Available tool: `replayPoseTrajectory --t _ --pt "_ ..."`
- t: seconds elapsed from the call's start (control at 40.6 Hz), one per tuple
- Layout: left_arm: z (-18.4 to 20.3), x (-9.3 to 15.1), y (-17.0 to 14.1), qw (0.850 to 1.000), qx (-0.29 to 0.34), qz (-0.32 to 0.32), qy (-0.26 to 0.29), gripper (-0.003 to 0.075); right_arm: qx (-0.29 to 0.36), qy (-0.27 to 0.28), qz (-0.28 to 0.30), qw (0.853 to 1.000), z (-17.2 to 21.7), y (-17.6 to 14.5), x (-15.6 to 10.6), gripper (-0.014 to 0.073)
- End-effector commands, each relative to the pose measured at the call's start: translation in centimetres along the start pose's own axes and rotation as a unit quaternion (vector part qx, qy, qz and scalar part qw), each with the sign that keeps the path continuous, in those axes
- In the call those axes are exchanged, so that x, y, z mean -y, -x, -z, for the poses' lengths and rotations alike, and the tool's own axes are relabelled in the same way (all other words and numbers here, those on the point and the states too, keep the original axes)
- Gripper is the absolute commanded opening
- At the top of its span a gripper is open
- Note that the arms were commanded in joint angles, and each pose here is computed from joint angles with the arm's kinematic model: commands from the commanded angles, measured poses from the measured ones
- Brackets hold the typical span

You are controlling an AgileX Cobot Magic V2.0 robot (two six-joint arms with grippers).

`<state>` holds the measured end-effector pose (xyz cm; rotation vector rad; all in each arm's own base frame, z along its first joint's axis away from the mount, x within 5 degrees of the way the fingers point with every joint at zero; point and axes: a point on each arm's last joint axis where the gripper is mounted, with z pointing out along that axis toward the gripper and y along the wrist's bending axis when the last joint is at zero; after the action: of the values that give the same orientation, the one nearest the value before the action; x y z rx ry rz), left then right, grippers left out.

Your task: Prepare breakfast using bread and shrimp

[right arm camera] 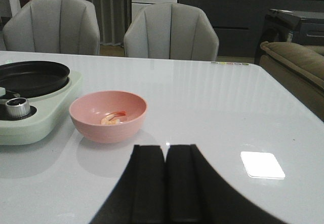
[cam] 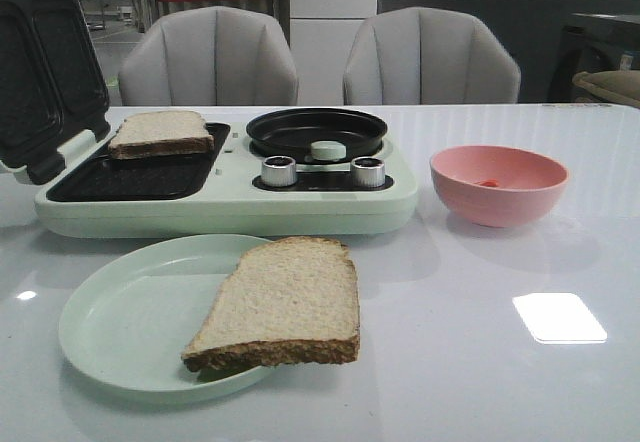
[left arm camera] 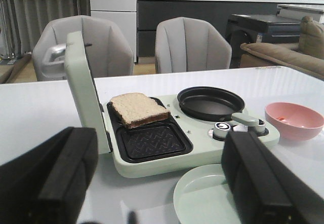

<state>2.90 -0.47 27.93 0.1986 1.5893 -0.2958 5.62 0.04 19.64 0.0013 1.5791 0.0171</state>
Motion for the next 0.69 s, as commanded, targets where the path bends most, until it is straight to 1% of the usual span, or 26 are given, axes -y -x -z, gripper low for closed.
replayPoseTrajectory --t 0.0,0.098,0.148,0.222,0.295,0.345,0.394,0.492,0.542,0.665 --pt "0.4 0.2 1.4 0.998 0.059 0.006 -0.016 0.0564 0.057 0.000 0.003 0.998 0.1 1.1 0.0 -0.0023" --pt "0.3 0.2 1.3 0.998 0.053 0.008 -0.016 0.0564 0.065 0.001 0.003 0.998 0.2 1.2 0.0 -0.0023" --pt "0.3 0.2 1.3 0.998 0.053 0.006 -0.015 0.0564 0.086 0.002 0.003 0.996 0.2 1.6 -0.1 -0.0023" --pt "0.3 0.2 1.3 0.998 0.053 0.005 -0.015 0.0564 0.141 0.004 0.004 0.990 0.5 2.9 -0.1 -0.0023" --pt "0.3 0.2 1.3 0.998 0.053 0.005 -0.015 0.0564 0.158 0.005 0.002 0.987 0.8 4.4 -0.1 -0.0023" --pt "0.3 0.2 1.3 0.998 0.053 0.005 -0.015 0.0564 0.148 0.004 0.002 0.989 0.8 5.3 -0.1 -0.0023" --pt "0.3 0.2 1.3 0.999 0.052 0.005 -0.014 0.0564 0.123 0.002 0.002 0.992 0.6 6.1 -0.1 -0.0023" --pt "0.3 0.2 1.2 0.999 0.049 0.005 -0.014 0.0564 0.057 -0.002 0.002 0.998 0.1 7.8 -0.1 -0.0023" --pt "0.3 0.2 1.2 0.999 0.048 0.005 -0.013 0.0564 0.034 -0.003 0.002 0.999 -0.3 8.7 -0.1 -0.0023" --pt "0.3 0.2 1.2 0.999 0.044 0.005 -0.012 0.0564 0.016 -0.003 0.002 1.000 -1.0 8.9 -0.1 -0.0023"
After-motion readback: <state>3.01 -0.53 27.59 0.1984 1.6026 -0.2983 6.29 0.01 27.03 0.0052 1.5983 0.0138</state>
